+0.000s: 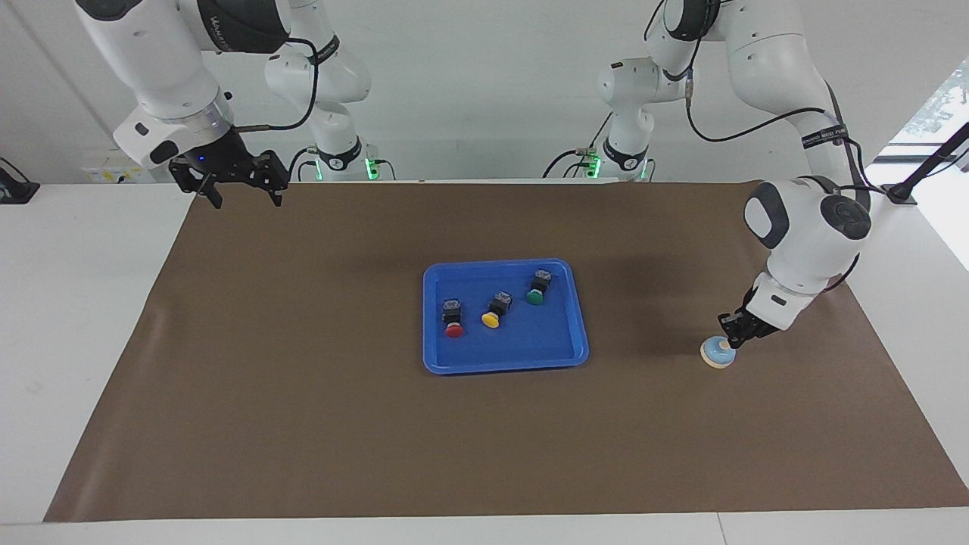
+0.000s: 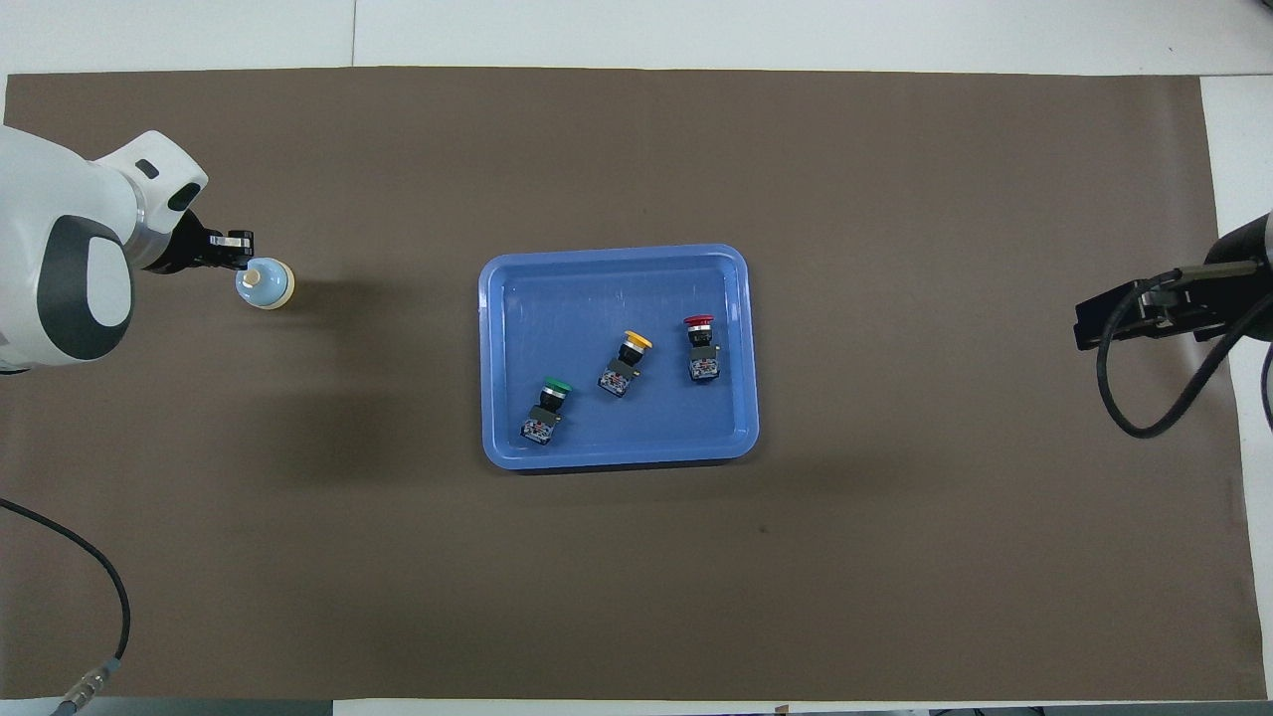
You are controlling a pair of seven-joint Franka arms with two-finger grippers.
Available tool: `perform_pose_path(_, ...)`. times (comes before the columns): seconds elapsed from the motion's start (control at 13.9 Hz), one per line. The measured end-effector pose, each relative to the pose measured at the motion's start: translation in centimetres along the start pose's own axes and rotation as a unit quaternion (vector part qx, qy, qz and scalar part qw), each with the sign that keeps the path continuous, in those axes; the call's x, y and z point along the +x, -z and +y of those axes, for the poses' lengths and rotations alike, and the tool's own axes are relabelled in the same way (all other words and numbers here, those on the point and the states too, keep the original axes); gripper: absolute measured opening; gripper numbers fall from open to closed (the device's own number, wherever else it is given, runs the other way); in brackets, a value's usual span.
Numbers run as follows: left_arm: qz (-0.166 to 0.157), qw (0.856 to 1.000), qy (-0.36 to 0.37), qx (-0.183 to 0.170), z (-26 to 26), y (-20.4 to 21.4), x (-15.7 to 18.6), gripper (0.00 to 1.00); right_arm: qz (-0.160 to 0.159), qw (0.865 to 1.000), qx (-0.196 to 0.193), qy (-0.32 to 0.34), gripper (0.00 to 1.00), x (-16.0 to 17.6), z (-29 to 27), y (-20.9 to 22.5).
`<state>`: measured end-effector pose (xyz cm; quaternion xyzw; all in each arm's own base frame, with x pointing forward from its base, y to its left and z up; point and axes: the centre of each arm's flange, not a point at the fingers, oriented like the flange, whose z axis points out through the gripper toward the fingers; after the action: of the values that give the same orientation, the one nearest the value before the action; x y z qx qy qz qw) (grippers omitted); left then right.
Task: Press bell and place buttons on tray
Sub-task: 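Lift the left gripper off the bell and draw it back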
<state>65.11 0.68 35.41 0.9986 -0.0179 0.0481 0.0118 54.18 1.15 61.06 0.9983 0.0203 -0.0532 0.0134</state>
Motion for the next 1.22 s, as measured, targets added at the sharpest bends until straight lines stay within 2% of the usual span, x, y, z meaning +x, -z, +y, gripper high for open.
perform_pose_path(0.29, 0.026, 1.000, 0.001, 0.002, -0.1, -2.0, -0.6, 0.01, 0.003, 1.000, 0.000, 0.000, 1.00, -0.1, 0.0, 0.3)
perform_pose_path(0.65, 0.021, 1.000, 0.001, 0.002, -0.1, -1.7, -0.6, 0.01, 0.020, 1.000, -0.001, -0.003, 1.00, -0.8, 0.2, 1.9)
perform_pose_path(0.79, 0.004, 1.000, 0.001, 0.001, -0.2, 1.8, 0.8, 0.01, 0.020, 1.000, -0.001, -0.003, 1.00, -0.8, 0.2, 1.9)
perform_pose_path(0.94, -0.001, 1.000, 0.001, 0.001, -0.3, 7.3, 1.7, 0.01, 0.019, 1.000, -0.001, -0.003, 1.00, -0.8, 0.2, 1.9)
perform_pose_path(1.15, 0.001, 1.000, 0.001, 0.003, -0.2, 14.0, 0.4, 0.01, 0.020, 1.000, -0.001, -0.003, 1.00, -0.8, 0.2, 1.9)
perform_pose_path(1.22, 0.000, 1.000, 0.001, 0.003, -0.1, 16.0, -0.4, 0.07, 0.020, 1.000, -0.001, -0.003, 1.00, -0.8, 0.2, 1.9)
